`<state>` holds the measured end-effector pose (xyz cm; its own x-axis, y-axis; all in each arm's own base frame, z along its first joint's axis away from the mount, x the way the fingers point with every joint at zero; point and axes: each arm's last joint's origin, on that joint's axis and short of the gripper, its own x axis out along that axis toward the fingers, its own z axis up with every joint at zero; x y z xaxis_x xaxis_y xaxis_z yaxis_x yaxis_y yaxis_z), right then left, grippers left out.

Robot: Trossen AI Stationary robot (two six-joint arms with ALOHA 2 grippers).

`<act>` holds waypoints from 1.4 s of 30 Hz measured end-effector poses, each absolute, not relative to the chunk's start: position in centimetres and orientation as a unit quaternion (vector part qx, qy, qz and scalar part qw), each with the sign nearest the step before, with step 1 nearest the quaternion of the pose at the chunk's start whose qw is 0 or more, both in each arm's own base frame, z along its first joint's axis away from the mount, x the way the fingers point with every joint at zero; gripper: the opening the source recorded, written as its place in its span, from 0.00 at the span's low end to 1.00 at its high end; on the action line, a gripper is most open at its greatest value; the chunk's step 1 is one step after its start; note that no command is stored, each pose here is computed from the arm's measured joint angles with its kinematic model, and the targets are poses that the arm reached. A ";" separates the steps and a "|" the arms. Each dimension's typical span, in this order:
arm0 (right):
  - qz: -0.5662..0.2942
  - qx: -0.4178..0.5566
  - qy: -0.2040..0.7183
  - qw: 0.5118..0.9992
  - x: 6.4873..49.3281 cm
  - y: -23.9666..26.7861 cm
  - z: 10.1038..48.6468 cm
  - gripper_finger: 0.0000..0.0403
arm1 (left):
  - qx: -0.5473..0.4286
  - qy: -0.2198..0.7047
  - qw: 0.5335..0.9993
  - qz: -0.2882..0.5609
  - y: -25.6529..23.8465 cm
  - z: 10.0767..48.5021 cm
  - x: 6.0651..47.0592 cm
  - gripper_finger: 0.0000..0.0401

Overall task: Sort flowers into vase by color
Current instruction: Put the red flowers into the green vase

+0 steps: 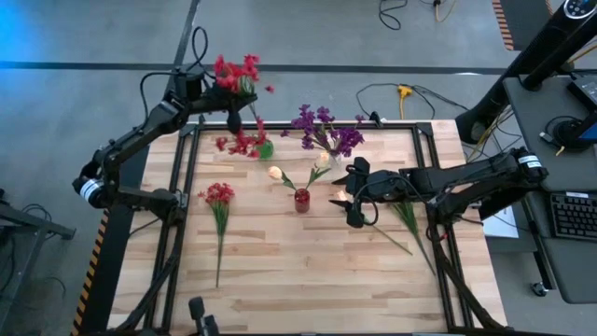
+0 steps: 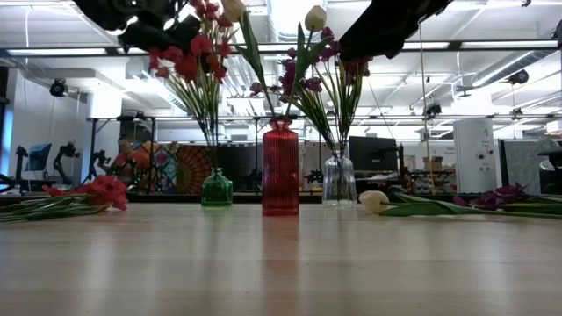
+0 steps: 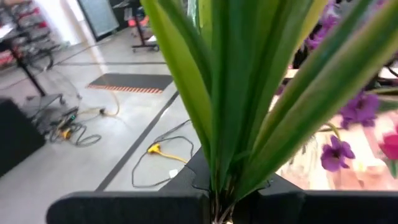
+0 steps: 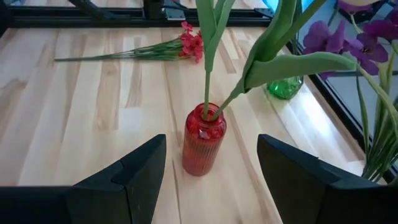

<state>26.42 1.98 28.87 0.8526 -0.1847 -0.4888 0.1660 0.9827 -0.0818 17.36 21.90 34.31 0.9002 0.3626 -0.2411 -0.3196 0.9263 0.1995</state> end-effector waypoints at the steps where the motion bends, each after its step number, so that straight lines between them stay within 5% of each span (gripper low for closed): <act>1: -0.091 -0.017 0.256 0.962 26.4 2.0 28.9 0.61 | 0.084 0.138 0.972 0.169 22.0 34.3 17.2 0.00; 8: -0.096 -0.001 0.255 0.962 26.5 2.0 28.8 0.62 | 0.093 0.108 0.984 0.103 22.7 34.4 15.8 0.00; 42: -0.107 0.037 0.248 0.962 26.5 2.0 28.9 0.62 | 0.007 0.145 0.986 0.080 25.6 30.8 15.4 0.00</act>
<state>26.50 2.04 28.86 0.8547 -0.1867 -0.4845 0.2235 0.9745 0.0188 15.37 25.55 30.78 0.9452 0.1607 -0.2842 -0.1567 0.9870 0.0368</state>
